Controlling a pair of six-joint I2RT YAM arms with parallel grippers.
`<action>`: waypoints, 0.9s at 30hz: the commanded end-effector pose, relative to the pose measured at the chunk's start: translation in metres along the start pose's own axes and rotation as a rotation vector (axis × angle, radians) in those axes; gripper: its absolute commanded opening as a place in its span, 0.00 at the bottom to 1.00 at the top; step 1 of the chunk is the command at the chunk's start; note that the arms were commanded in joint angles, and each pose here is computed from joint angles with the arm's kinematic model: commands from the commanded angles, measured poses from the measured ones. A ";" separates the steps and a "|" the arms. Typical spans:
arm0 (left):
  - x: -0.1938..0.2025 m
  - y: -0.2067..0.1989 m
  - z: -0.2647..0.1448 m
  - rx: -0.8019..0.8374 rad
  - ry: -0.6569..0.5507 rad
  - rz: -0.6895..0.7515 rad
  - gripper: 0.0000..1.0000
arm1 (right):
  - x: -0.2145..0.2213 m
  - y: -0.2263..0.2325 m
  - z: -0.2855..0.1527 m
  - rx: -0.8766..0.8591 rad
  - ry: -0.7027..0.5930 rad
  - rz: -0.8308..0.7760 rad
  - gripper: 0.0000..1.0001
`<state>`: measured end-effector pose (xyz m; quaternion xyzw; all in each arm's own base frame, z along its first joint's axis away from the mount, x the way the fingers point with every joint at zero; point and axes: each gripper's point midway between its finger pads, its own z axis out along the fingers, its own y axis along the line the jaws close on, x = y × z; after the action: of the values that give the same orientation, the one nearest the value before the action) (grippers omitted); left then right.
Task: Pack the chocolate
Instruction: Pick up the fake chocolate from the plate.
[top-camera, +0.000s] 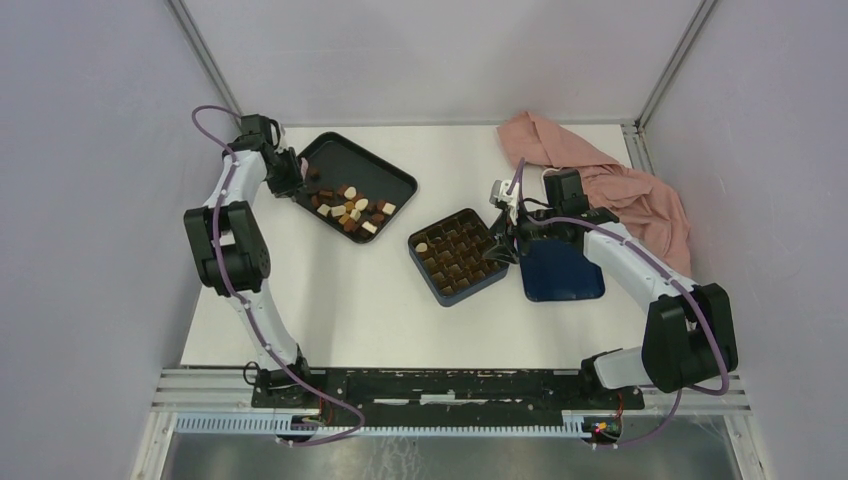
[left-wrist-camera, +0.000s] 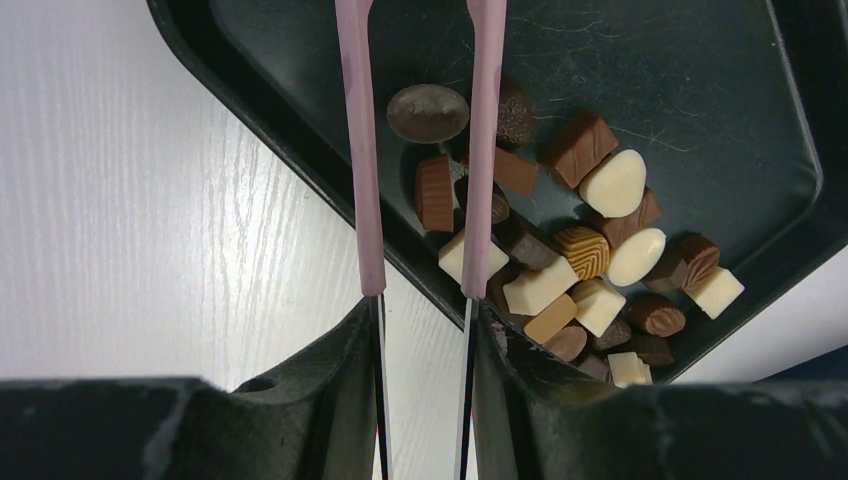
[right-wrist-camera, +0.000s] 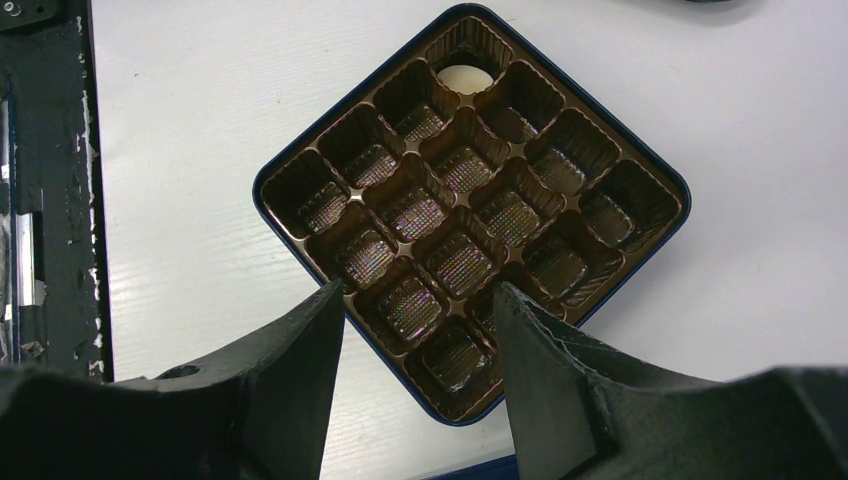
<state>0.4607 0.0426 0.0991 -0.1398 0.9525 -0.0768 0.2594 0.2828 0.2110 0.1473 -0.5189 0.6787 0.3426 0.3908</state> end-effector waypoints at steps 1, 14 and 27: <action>-0.012 -0.007 0.000 0.030 -0.001 -0.009 0.41 | -0.014 -0.006 -0.004 0.017 -0.019 -0.051 0.62; -0.007 -0.004 0.019 0.039 0.060 0.035 0.42 | -0.013 -0.006 -0.003 0.009 -0.016 -0.054 0.62; -0.004 -0.006 0.031 0.055 0.082 0.046 0.41 | -0.008 -0.006 0.000 -0.003 -0.005 -0.041 0.62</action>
<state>0.4706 0.0373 0.0663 -0.1410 0.9634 -0.0969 0.2066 0.2829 0.2106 0.1434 -0.5235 0.6776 0.3417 0.3874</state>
